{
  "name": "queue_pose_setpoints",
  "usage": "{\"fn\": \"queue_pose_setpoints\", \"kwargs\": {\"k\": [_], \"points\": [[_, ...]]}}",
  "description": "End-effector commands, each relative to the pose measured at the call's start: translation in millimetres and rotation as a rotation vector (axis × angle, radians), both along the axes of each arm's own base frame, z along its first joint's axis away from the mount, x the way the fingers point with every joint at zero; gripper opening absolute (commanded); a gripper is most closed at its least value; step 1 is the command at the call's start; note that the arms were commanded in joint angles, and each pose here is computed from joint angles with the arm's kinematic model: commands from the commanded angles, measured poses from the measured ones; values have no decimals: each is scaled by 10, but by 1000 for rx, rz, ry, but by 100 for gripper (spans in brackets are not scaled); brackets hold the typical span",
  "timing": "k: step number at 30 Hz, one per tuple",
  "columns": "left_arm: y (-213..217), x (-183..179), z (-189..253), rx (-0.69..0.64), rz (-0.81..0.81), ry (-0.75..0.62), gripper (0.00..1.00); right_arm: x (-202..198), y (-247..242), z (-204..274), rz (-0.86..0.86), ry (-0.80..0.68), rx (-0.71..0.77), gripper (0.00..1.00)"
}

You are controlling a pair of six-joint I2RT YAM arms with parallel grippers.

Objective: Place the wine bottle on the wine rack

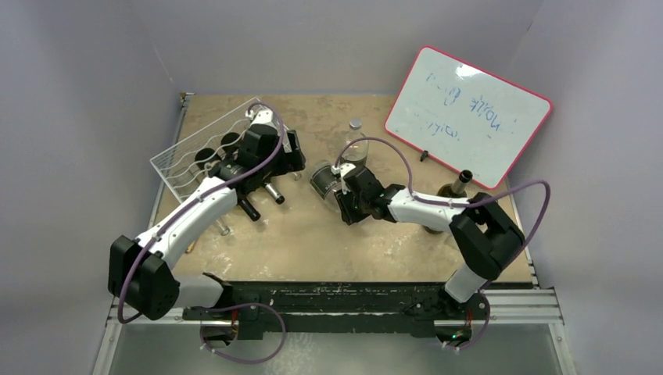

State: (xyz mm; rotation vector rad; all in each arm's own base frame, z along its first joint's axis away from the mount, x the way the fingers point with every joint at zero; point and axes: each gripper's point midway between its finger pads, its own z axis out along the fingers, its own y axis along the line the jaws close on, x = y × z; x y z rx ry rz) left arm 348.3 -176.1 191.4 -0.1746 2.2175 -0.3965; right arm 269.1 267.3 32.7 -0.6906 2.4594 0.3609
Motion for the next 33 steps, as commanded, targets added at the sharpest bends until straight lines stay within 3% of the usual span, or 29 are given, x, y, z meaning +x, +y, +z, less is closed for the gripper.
{"fn": "queue_pose_setpoints", "kwargs": {"k": [1, 18, 26, 33], "points": [[117, 81, 622, -22, 40, -162, 90, 230, 223, 790, 26, -211, 191, 0], [680, -188, 1538, 16, 200, -405, 90, 243, 395, 1764, 66, -384, 407, 0], [1071, -454, 2087, 18, 318, -567, 89, 371, 824, 2325, 98, -433, 492, 0], [1292, -673, 2481, 12, 369, -676, 89, 758, 1318, 2852, 81, -494, 572, 0]]}}
